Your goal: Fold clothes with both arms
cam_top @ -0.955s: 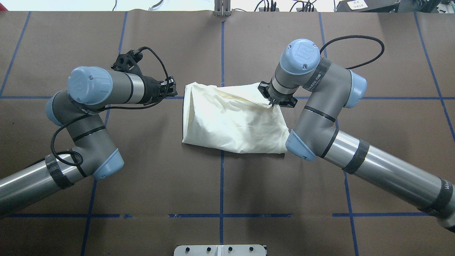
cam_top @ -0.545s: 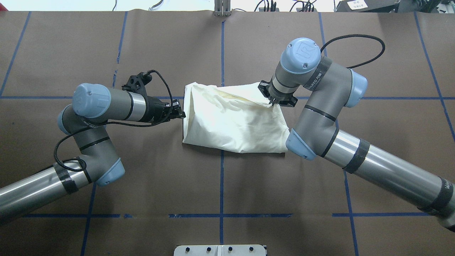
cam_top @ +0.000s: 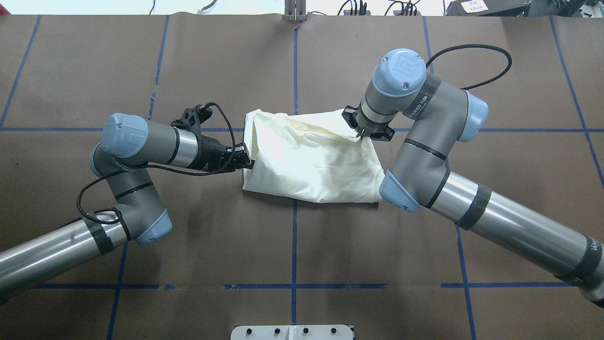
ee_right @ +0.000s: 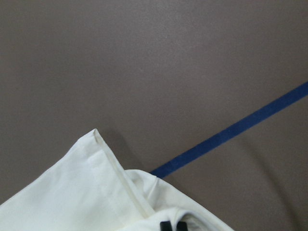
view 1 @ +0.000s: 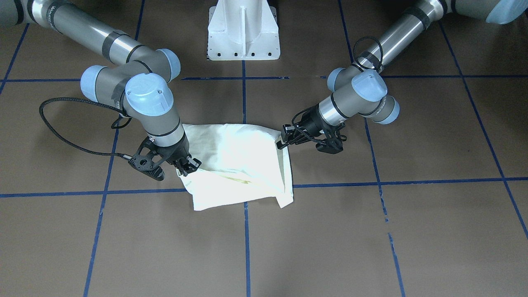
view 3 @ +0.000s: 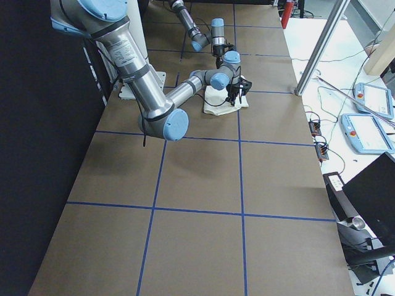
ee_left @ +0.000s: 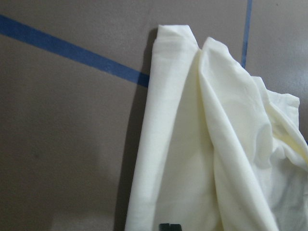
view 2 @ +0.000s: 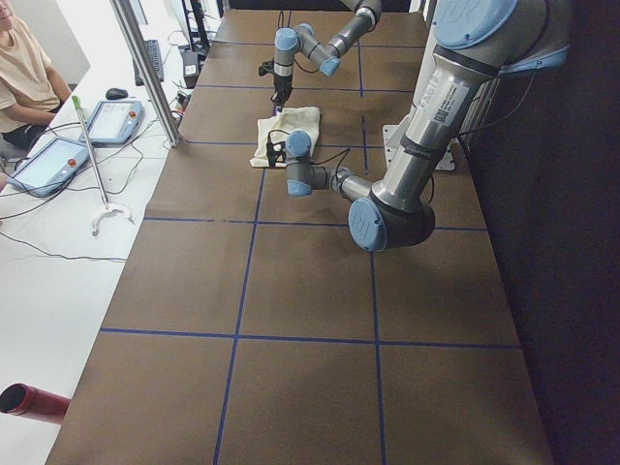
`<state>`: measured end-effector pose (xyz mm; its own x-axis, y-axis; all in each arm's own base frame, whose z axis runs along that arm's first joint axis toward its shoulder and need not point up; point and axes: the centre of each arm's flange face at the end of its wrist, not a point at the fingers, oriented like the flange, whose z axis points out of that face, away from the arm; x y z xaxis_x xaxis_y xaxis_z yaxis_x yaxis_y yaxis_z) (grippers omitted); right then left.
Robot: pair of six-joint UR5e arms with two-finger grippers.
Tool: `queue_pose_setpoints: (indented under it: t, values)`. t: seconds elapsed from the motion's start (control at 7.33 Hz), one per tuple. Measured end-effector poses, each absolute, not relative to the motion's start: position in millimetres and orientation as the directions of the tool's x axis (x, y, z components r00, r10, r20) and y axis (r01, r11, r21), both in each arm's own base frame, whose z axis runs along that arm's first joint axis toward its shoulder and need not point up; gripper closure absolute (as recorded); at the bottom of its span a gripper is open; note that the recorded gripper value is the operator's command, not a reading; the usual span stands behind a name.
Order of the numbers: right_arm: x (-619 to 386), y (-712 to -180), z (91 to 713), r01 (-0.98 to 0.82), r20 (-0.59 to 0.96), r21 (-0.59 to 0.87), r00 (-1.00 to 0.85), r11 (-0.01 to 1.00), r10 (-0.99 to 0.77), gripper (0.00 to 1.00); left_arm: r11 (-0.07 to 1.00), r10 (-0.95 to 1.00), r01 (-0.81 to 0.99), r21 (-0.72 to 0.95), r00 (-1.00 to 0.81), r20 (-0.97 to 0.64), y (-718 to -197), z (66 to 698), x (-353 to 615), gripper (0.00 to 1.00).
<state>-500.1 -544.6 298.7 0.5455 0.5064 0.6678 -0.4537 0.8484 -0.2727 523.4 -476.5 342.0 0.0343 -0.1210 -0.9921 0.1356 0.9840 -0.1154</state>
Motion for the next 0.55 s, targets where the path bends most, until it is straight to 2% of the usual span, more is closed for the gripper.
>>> queue_pose_setpoints:
  t: [0.55]
  values:
    - [-500,-544,296,-0.454,0.671,-0.274,0.541,0.848,0.507,1.0,0.985,-0.021,-0.17,-0.007,-0.078,-0.997,-430,356,513,1.0]
